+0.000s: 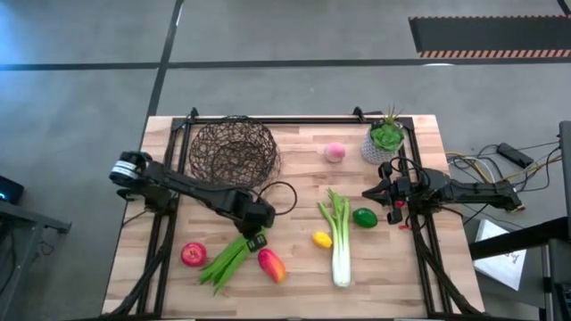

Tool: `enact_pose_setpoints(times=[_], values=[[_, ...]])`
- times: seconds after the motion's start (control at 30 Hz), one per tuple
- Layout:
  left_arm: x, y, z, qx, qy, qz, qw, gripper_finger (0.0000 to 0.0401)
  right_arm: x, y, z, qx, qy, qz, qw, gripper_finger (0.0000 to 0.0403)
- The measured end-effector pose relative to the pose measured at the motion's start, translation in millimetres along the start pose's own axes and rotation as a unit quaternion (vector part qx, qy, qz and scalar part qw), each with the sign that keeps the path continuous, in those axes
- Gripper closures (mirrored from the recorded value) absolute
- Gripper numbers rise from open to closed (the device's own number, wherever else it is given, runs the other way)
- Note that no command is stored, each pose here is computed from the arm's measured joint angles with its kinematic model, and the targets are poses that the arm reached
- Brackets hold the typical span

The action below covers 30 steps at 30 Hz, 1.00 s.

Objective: Build produce basket
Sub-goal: Put the green lettuce into the black mesh basket

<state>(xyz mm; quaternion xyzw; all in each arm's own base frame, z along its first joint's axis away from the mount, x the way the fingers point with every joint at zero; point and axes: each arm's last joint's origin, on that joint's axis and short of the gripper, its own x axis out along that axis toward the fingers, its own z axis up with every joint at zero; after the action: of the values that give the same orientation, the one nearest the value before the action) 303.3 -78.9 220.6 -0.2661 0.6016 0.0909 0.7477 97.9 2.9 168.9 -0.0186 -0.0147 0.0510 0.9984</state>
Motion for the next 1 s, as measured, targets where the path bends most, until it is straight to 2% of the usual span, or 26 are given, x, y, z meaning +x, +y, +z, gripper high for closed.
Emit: enact_pose_setpoints(times=[0.13, 0.23, 0.37, 0.47, 0.63, 0.77, 1.0], values=[[-4, -2, -8, -0.052, 0.024, -0.019, 0.998, 0.0305, 0, 0, 0, 0.000, 0.000, 0.000, 1.000, 0.0385], [-7, -4, -15, -0.063, 0.025, -0.023, 0.997, 0.0250, 0, 0, 0, 0.001, 0.000, 0.000, 1.000, 0.0385], [-4, -4, -25, -0.086, 0.023, -0.010, 0.996, 0.0183, 0, 0, 0, 0.001, 0.000, 0.000, 1.000, 0.0385], [1, -3, -34, -0.113, 0.030, 0.003, 0.993, 0.0150, 0, 0, 0, 0.000, 0.000, 0.000, 1.000, 0.0385], [18, 7, -50, -0.162, 0.032, 0.052, 0.985, 0.0134, 0, 0, 0, 0.000, 0.000, 0.000, 1.000, 0.0385], [27, 10, -59, -0.193, -0.015, 0.090, 0.977, 0.0133, 0, 0, 0, 0.000, 0.000, 0.000, 1.000, 0.0385], [38, 3, -62, -0.183, -0.078, 0.059, 0.978, 0.0142, 0, 0, 0, 0.001, 0.000, 0.000, 1.000, 0.0385]])
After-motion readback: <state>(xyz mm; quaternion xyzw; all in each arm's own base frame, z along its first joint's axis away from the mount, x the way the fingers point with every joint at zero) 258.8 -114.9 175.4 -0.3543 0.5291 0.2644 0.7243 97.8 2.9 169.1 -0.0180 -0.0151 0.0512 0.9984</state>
